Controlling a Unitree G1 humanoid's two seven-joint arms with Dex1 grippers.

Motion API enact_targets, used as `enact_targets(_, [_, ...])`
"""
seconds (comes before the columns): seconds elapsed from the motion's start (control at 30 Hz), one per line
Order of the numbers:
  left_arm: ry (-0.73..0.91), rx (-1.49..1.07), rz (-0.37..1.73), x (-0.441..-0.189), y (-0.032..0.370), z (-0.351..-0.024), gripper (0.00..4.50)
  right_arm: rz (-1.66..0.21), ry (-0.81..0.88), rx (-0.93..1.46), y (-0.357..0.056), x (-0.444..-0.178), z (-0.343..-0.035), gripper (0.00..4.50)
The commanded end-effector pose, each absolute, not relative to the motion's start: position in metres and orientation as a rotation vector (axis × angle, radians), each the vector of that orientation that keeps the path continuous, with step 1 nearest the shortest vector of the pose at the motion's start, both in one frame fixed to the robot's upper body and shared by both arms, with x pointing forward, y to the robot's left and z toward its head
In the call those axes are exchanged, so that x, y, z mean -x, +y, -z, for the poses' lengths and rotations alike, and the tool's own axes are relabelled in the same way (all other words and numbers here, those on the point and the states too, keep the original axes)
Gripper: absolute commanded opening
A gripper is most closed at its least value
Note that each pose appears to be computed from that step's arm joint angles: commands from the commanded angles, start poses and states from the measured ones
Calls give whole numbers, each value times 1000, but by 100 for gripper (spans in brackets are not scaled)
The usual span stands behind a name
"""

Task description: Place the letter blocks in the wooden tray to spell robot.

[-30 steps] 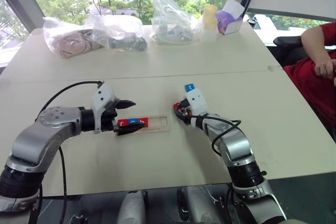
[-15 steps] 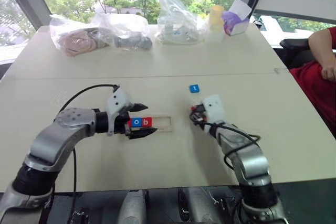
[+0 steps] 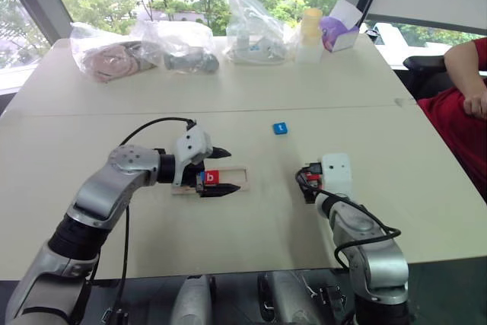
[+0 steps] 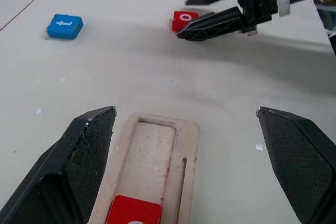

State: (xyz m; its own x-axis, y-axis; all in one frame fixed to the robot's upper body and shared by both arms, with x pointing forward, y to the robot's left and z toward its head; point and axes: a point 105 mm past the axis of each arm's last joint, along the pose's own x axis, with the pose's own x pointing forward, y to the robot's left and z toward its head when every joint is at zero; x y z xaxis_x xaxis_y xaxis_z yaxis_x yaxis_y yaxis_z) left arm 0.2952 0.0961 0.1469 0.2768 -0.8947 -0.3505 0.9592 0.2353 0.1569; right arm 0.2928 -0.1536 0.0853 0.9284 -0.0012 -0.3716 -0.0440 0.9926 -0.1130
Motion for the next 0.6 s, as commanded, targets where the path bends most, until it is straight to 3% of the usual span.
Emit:
enact_targets(0.03, [167, -389, 1269, -294, 105, -158, 450, -93, 320, 121, -152, -296, -100, 445])
enact_targets(0.13, [182, -365, 1270, -288, 116, -163, 450, -335, 160, 245, -151, -303, -131, 445])
enact_targets(0.27, [190, -387, 1235, -282, 133, -171, 450, -683, 108, 334, -164, -301, -146, 445])
enact_targets(0.6, [253, -445, 1082, -271, 173, -174, 450, -1107, 186, 638, -198, -324, -119, 445])
